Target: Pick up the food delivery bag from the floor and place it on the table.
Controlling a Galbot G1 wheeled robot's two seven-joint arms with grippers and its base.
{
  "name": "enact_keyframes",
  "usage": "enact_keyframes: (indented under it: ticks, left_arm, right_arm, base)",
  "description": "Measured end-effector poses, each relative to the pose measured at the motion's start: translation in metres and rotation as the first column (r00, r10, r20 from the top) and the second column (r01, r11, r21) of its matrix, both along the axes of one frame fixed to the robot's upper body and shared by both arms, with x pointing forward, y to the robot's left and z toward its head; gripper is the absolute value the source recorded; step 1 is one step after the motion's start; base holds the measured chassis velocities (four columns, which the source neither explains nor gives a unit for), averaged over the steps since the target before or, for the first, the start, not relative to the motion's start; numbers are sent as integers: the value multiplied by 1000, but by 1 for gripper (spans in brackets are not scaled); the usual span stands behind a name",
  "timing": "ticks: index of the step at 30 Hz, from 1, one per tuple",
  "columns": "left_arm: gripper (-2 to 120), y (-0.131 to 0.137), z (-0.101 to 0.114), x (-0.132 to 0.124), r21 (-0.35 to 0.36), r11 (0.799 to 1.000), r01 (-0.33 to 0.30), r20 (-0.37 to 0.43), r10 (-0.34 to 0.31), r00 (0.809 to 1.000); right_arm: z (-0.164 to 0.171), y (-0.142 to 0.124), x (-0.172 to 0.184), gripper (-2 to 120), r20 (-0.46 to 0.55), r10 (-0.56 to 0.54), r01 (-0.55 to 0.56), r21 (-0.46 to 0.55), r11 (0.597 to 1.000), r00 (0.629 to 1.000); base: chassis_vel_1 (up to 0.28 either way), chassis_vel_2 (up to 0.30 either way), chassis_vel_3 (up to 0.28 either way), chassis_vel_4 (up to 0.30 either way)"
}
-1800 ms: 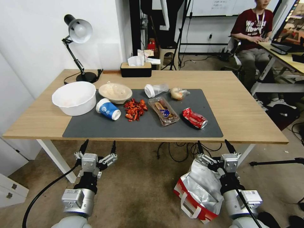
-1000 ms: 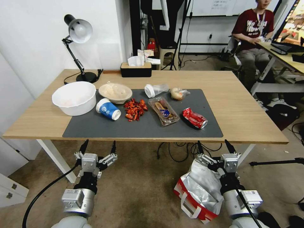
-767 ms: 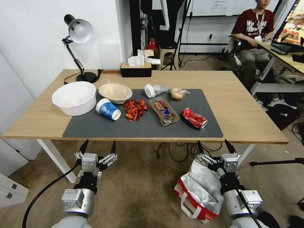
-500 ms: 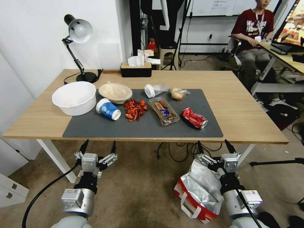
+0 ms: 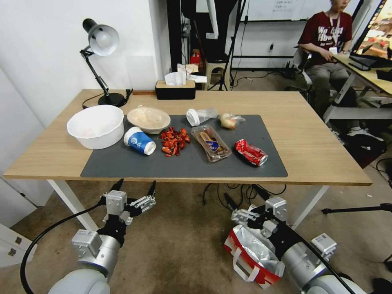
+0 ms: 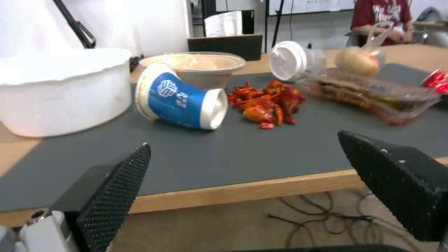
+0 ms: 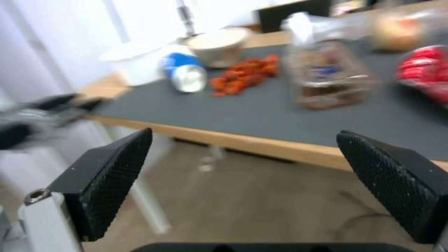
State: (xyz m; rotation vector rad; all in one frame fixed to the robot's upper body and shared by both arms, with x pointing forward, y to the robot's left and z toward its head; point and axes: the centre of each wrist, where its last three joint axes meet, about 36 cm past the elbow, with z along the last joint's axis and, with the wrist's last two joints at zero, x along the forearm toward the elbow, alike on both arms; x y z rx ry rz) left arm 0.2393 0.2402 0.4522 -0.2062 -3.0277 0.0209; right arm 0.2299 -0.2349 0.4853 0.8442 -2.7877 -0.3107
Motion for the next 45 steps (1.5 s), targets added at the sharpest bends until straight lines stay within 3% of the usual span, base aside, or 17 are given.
enact_keyframes:
  ticks: [11, 20, 31, 45]
  left_arm:
    - [100, 11, -8, 2, 61, 998, -11, 23, 9, 1000]
    - [100, 11, -10, 1, 63, 998, -6, 31, 4, 1000]
    - [100, 10, -14, 1, 30, 999, 18, 42, -19, 999]
    - [100, 11, -22, 0, -41, 998, 53, 78, -50, 996]
  right_arm:
    - [-12, -33, 13, 100, 63, -68, 71, -35, 997, 996]
    - [-17, -35, 14, 100, 62, -94, 97, -39, 995, 994]
    - [-31, -56, 15, 100, 73, -204, 210, -84, 974, 976]
    - [-45, -56, 13, 100, 57, -226, 230, -83, 970, 972]
  base:
    - [0, 0, 0, 0]
    - [0, 0, 0, 0]
    - [0, 0, 0, 0]
    - [0, 0, 0, 0]
